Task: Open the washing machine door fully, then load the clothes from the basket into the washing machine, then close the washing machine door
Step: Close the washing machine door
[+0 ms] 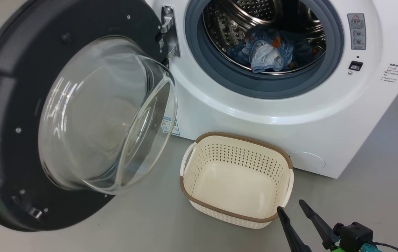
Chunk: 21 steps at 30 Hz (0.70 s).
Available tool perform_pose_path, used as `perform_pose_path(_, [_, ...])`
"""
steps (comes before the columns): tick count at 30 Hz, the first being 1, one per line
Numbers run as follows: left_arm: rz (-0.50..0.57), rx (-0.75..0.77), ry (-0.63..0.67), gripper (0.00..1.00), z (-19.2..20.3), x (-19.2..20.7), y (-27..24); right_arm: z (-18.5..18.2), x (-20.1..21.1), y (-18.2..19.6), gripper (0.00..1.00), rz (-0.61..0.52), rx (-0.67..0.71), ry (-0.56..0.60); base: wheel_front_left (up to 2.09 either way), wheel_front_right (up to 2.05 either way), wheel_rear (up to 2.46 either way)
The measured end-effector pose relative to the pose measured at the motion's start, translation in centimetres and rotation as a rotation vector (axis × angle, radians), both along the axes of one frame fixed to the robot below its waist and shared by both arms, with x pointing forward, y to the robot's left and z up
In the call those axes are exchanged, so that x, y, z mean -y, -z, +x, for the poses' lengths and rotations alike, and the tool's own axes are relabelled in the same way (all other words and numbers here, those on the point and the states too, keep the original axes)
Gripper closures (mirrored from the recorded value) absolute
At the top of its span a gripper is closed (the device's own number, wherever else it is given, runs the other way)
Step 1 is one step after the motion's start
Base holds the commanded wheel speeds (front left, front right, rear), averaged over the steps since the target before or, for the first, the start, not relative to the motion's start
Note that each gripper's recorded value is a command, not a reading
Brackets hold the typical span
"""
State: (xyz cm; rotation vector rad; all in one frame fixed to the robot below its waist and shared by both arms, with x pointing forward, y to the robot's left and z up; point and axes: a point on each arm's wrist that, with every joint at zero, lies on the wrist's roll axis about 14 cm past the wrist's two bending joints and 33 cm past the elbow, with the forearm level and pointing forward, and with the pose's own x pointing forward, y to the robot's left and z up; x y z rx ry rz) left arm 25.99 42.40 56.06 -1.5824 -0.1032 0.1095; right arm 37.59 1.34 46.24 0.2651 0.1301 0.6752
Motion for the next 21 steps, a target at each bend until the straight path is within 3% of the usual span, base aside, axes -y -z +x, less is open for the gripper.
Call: perform_pose_path(21, [-0.032, 0.213, 0.261, 1.0, 1.6, 13.3, -4.1, -1.1, 1.1, -0.9, 0.0, 0.035, 0.0, 0.067, 0.0, 0.0, 0.0])
